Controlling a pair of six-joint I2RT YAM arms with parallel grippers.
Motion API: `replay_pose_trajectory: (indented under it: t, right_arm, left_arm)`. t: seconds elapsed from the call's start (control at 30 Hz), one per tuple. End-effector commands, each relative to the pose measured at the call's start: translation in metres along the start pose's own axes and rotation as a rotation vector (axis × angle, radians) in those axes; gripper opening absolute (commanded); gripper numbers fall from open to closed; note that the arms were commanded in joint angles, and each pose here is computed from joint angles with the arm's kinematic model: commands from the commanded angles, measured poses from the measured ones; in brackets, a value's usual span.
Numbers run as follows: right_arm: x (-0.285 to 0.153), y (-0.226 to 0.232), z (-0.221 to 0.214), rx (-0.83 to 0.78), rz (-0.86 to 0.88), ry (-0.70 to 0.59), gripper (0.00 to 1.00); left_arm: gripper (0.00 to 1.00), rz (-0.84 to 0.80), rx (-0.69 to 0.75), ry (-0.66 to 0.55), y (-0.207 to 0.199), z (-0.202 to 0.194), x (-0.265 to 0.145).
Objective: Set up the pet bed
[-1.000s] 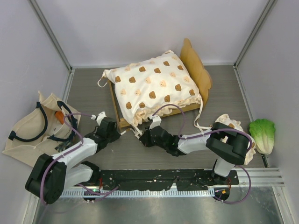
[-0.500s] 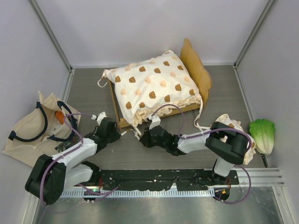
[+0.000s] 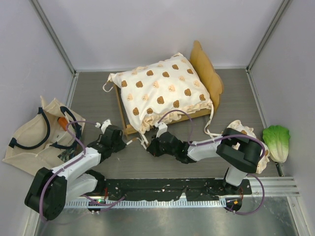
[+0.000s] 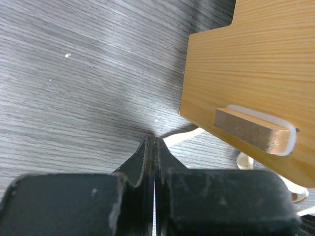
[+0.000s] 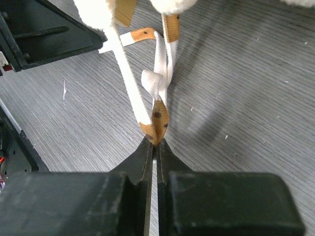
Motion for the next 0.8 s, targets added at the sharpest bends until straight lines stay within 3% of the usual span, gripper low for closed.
replay_pose_trajectory:
  t: [0.0, 0.03, 0.07, 0.13, 0.37, 0.77]
  right_arm:
    - [-0.001, 0.008, 0.004, -0.052, 0.063, 0.025, 0.09]
    - [-0.001, 0.007, 0.004, -0.062, 0.06, 0.032, 0.1]
    - [0.0, 0.006, 0.005, -0.07, 0.061, 0.043, 0.01]
    - [-0.003, 0.008, 0.008, -0.102, 0.091, 0.057, 0.01]
    - [0.004, 0.005, 0.019, -0.15, 0.083, 0.119, 0.14]
    - [0.034, -0.009, 0.017, -0.051, 0.023, 0.152, 0.16]
  left_arm:
    - [0.0, -0.008, 0.013, -0.004, 0.001, 0.0, -0.002]
    - [0.0, -0.011, 0.014, -0.004, 0.001, 0.0, -0.003]
    - [0.0, -0.012, 0.015, -0.002, 0.0, 0.0, -0.003]
    - [0.0, -0.013, 0.018, -0.005, 0.0, 0.002, -0.005]
    - [0.0, -0.026, 0.023, -0.001, -0.003, 0.004, -0.008]
    - [0.0, -0.003, 0.029, 0.009, -0.004, 0.009, -0.015]
Point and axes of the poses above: each gripper's point midway between its finger pads, its own x axis out along the fingers, its own y axis along the line the jaws close on, z = x × y, the point moved 6 cm from there along -x, back along the fingers, and after that the axes turned 6 degrees about x, right-handed, at the moved point
